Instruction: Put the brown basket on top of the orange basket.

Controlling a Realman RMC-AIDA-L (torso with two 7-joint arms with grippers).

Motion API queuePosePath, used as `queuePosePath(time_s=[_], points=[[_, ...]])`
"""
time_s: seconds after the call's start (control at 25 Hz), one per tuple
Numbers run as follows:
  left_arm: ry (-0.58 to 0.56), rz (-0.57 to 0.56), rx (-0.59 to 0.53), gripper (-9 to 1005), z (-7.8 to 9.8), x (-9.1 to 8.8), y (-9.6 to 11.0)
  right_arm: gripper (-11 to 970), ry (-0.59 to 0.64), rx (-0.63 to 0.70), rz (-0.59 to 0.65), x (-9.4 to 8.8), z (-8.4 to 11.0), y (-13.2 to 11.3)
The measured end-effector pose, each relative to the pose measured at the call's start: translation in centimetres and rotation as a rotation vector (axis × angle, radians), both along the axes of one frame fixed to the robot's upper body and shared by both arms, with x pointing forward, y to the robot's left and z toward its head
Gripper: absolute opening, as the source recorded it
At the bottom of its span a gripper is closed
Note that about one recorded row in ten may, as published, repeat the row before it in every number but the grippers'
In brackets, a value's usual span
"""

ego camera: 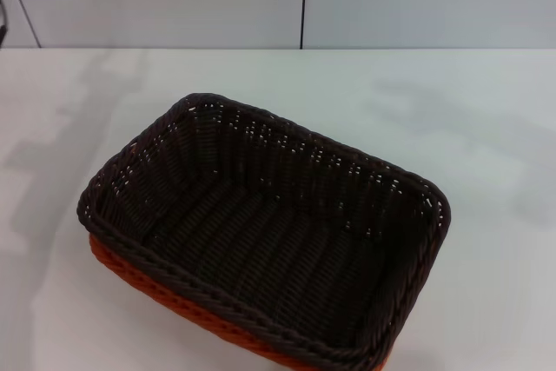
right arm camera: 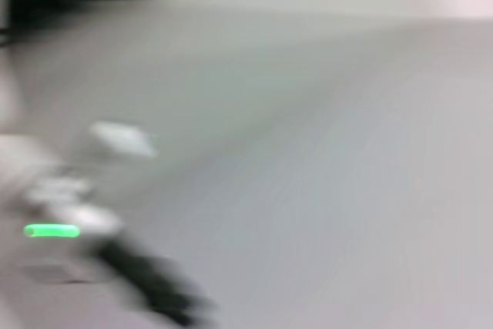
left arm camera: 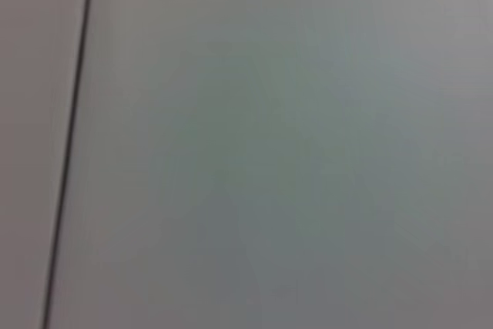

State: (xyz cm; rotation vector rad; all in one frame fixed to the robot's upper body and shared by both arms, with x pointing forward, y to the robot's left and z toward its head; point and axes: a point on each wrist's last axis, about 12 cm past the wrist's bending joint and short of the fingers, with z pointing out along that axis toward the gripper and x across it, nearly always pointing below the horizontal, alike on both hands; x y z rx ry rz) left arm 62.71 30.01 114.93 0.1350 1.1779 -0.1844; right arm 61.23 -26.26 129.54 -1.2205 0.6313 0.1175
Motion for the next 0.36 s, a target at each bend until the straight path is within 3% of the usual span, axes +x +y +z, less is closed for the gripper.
queuePosePath(time_s=[0.08,0.12,0.36], points=[[-0.012,0.005,-0.009,571,-0.3,-0.7,0.6,564,0.016,0.241,-0.161,0.1,-3.5,-2.9],[-0.012,0.005,-0.009,571,-0.3,-0.7,0.6,564,0.016,0.241,-0.161,0.1,-3.5,-2.9],[-0.060,0.052,-0.058,571,-1.5,-3.6,2.9,564,0.138,0.668,-0.472,-0.7,-10.9,-6.6]])
